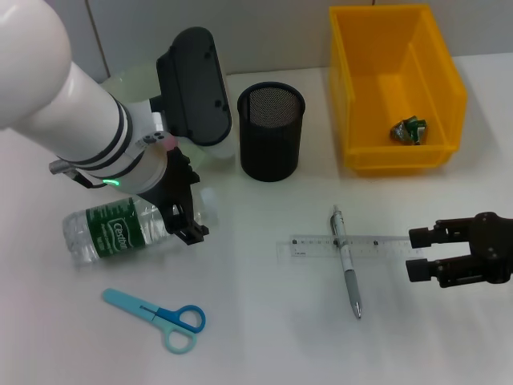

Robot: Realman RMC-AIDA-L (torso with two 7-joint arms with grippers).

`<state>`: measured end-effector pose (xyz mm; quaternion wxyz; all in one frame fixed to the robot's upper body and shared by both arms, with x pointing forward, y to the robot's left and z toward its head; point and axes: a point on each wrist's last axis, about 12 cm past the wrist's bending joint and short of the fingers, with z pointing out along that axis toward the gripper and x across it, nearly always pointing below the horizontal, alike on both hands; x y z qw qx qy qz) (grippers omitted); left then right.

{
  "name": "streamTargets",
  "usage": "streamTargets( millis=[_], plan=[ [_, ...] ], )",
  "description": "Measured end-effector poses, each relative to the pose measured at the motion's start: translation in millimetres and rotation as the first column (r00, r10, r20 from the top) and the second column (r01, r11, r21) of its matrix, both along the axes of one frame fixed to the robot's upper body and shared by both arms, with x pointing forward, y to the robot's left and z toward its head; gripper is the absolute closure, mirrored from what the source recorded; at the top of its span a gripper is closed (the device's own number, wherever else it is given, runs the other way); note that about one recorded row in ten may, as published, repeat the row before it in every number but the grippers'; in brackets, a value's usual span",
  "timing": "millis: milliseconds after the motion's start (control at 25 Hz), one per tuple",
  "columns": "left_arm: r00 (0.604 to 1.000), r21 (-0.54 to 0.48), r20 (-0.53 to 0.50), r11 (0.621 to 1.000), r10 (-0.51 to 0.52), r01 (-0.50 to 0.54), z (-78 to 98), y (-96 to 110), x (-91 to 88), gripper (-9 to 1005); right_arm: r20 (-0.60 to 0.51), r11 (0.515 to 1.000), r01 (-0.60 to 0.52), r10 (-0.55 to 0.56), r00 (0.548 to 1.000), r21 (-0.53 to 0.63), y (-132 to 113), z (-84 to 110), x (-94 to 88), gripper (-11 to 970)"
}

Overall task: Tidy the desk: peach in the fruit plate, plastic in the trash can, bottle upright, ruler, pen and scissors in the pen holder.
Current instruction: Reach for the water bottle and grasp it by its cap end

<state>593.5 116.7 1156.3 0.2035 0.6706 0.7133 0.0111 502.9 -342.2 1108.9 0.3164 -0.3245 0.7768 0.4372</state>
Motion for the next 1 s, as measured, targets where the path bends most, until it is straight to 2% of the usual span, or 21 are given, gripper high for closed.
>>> streamTargets(
  millis=[1000],
  plan=[
    [1.000,0.045,0.004,0.999,-0.019,0.018,-14.9,0,-1.0,196,-0.004,1.000,0.002,-0.002,1.000,0.002,2,-2.1,-0.1,188]
  ],
)
